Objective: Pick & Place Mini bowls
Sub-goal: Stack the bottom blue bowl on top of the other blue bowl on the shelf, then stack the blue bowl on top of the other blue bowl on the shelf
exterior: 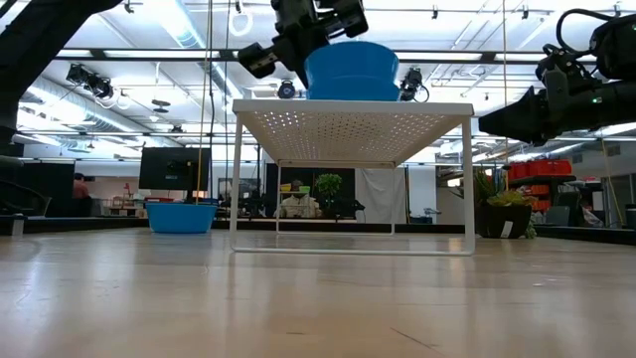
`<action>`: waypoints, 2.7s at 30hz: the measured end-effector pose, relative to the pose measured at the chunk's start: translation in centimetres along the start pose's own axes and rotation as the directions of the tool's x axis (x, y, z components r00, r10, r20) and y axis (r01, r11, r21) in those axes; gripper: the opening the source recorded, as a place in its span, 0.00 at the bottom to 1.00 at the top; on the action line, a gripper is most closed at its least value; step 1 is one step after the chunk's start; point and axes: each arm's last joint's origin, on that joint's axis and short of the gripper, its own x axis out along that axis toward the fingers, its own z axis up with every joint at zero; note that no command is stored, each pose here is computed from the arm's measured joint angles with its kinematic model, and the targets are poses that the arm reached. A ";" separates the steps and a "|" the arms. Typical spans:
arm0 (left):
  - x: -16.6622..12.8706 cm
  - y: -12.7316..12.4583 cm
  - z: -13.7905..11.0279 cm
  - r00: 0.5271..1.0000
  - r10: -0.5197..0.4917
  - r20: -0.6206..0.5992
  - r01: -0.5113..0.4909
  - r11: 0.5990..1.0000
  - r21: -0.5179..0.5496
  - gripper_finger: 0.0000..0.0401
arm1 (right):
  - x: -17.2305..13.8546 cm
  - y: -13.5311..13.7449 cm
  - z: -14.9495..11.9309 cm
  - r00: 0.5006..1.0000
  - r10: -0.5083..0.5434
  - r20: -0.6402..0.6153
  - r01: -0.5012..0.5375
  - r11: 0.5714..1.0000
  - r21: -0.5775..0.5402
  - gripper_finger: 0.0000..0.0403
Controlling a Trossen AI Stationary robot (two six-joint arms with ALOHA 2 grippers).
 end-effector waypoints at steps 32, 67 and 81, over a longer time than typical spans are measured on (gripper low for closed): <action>0.0 -0.8 -0.9 0.999 -0.041 -0.018 0.041 0.999 0.029 0.38 | 0.0 0.0 0.0 1.000 0.002 0.000 -0.002 1.000 0.000 0.42; -6.6 1.9 -5.0 0.984 0.057 0.170 -0.128 0.887 0.445 0.35 | 0.0 0.0 0.0 1.000 0.003 0.000 -0.003 1.000 0.000 0.42; -6.2 2.6 -4.9 0.980 0.092 0.176 -0.177 0.805 0.566 0.35 | 0.0 0.0 0.0 1.000 0.002 0.000 -0.002 1.000 0.000 0.42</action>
